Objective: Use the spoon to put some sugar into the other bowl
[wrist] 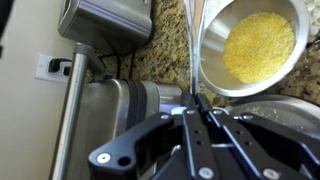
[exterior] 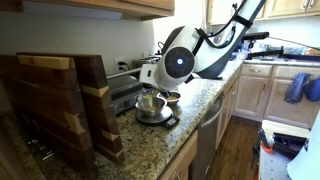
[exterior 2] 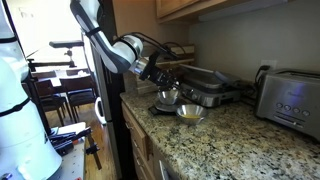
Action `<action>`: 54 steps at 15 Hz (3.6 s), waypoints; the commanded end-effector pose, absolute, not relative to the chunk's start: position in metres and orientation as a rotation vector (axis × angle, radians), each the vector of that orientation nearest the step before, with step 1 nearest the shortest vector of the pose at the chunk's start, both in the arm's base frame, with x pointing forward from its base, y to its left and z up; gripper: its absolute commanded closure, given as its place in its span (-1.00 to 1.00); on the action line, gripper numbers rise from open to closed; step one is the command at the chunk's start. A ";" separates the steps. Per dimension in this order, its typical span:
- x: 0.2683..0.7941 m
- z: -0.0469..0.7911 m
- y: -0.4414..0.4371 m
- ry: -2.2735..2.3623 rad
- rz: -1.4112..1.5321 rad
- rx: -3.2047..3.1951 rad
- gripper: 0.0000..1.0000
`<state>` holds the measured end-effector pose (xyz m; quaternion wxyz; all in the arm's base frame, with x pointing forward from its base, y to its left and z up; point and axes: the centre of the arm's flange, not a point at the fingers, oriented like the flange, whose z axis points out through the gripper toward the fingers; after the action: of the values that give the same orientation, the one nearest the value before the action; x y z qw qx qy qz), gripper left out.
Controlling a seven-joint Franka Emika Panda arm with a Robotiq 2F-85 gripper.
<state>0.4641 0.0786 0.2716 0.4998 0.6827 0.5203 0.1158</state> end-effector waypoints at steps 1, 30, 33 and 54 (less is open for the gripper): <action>0.434 0.274 0.074 1.236 0.407 1.571 0.93; 0.415 0.269 0.039 1.211 0.661 0.981 0.93; 0.414 0.269 0.045 1.202 0.673 0.968 0.93; 0.487 0.341 -0.024 0.919 0.191 1.839 0.93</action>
<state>0.4767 -0.0060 0.3181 0.5569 0.7180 0.4022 0.1122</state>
